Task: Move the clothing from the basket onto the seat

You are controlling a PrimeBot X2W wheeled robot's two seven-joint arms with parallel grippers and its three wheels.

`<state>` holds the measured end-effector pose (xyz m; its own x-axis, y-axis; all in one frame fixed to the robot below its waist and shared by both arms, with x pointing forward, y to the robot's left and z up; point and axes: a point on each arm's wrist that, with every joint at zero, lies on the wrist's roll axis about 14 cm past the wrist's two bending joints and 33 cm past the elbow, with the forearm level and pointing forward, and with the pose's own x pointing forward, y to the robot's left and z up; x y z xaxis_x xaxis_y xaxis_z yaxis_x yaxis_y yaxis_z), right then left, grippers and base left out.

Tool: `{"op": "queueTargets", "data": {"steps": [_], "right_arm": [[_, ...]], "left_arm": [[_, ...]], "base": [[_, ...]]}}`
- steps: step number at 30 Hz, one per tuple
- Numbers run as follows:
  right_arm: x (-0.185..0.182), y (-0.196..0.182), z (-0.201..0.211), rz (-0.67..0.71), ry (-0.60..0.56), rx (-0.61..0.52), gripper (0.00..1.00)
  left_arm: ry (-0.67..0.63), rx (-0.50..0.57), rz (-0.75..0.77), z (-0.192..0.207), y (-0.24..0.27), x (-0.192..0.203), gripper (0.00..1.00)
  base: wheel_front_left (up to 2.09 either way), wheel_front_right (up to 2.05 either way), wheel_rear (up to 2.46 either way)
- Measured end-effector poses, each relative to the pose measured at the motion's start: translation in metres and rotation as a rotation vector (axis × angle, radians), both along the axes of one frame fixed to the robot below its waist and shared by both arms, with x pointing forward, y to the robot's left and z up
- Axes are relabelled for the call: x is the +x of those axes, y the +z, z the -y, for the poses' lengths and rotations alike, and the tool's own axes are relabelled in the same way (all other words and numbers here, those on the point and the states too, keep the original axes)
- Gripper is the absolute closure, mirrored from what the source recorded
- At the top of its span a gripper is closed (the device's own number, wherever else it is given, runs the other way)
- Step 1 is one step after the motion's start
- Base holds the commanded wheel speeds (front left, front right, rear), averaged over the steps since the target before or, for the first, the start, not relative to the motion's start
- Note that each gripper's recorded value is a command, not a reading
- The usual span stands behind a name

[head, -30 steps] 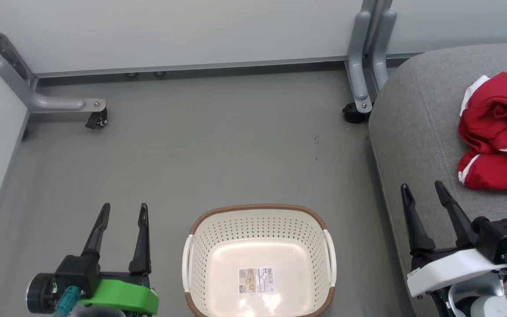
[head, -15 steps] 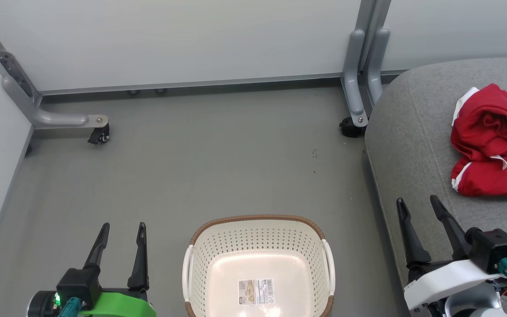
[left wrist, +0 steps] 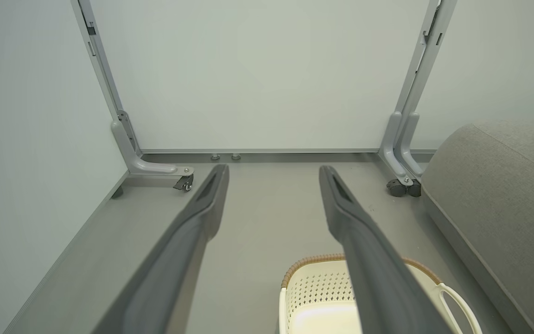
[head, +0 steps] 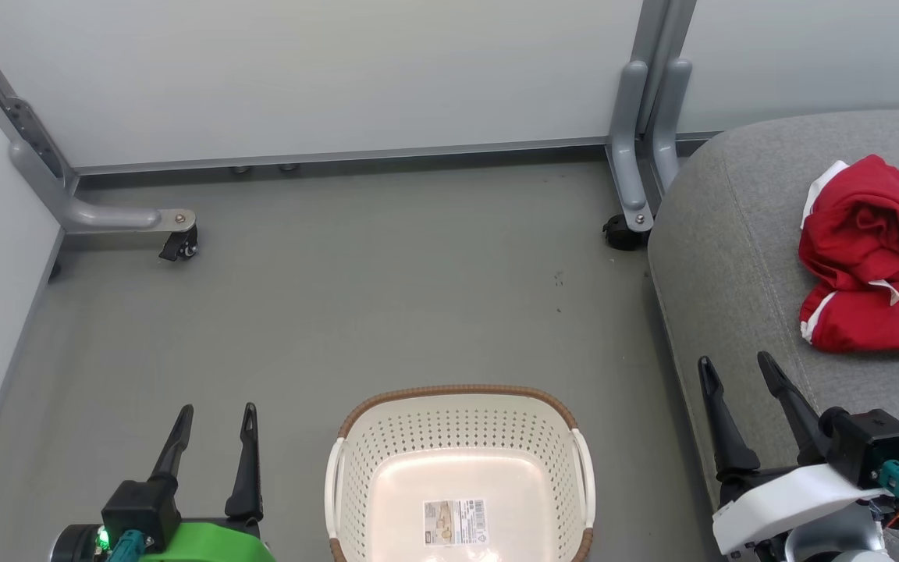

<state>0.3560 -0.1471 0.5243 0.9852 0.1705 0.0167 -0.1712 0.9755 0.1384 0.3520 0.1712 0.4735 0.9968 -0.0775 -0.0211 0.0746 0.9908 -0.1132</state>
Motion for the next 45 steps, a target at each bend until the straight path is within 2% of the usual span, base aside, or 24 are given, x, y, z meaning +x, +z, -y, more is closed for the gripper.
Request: {"op": "queueTargets", "data": {"steps": [12,13,18,27,45], "right_arm": [[0.0,0.0,-0.001,0.0,0.002,0.002,0.0],[0.0,-0.001,-0.001,-0.005,0.001,0.003,1.0],[-0.002,-0.014,-0.002,-0.047,-0.002,0.035,1.0],[-0.003,-0.022,0.002,-0.091,-0.018,0.21,1.0],[0.006,-0.023,0.013,-0.123,-0.048,0.492,1.0]], "left_arm": [[-0.001,0.003,0.0,0.0,-0.001,0.0,0.0],[-0.002,0.001,-0.004,0.0,-0.002,0.0,1.0],[0.008,-0.03,-0.055,0.001,-0.015,-0.004,1.0],[0.064,-0.198,-0.096,-0.008,-0.019,-0.003,1.0],[0.135,-0.489,-0.122,-0.02,-0.017,0.003,1.0]], "base": [[0.0,0.0,0.0],[0.0,0.0,0.0],[0.0,0.0,0.0],[0.0,0.0,0.0],[0.0,0.0,0.0]]}}
